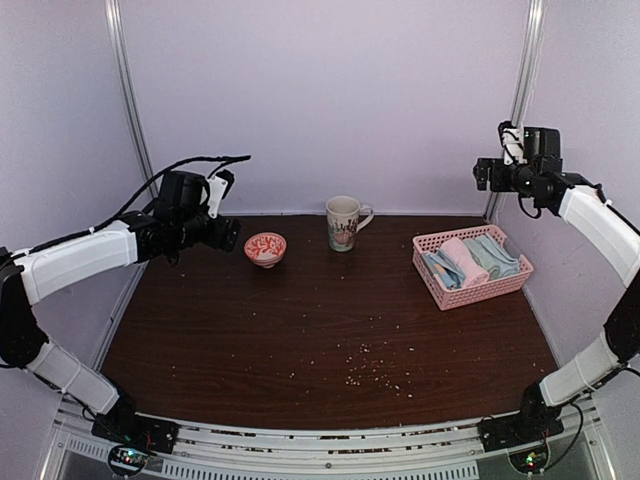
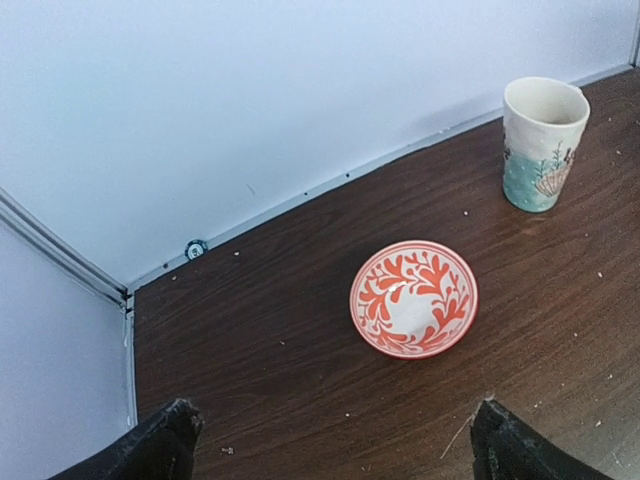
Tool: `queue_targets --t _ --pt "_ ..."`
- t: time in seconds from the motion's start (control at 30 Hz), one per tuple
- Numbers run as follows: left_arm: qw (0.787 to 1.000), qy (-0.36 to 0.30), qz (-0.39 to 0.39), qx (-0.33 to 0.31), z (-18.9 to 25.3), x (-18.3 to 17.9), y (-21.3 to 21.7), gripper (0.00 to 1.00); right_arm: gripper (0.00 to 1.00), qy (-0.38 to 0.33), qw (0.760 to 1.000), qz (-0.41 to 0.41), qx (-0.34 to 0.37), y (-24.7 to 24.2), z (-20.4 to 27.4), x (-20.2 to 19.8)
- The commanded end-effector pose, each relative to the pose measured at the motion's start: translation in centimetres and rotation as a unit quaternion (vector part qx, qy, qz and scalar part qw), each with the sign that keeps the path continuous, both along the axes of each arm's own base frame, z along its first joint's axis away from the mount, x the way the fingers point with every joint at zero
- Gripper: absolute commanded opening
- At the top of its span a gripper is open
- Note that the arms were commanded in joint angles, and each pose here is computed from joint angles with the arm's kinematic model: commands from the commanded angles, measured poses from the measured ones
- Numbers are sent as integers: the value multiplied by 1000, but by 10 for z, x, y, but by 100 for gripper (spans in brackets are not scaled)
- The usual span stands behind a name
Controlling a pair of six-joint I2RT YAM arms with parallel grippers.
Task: Roll the towels
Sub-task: Reset both arms
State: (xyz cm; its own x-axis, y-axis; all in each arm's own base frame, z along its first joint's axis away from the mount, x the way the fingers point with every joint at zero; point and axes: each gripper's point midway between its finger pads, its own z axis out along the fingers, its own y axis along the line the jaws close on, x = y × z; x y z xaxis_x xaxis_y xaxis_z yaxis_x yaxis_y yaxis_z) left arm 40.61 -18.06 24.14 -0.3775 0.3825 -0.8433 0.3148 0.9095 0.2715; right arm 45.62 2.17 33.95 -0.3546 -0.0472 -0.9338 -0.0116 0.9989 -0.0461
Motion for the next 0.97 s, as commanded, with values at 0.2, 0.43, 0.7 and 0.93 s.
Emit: queue_targets --t 0.2,0.43,0.7,0.93 --pt "984 -123 91 -86 133 6 30 98 100 -151 983 89 48 27 123 -14" --pt "973 -177 114 -89 138 -7 47 98 100 -174 976 -4 133 0 130 -14" --pt "973 -186 113 -72 121 -18 56 98 100 -147 978 -24 148 -18 95 -18" --pt "975 -189 99 -65 118 -19 53 98 100 -144 976 -4 165 -16 93 -15"
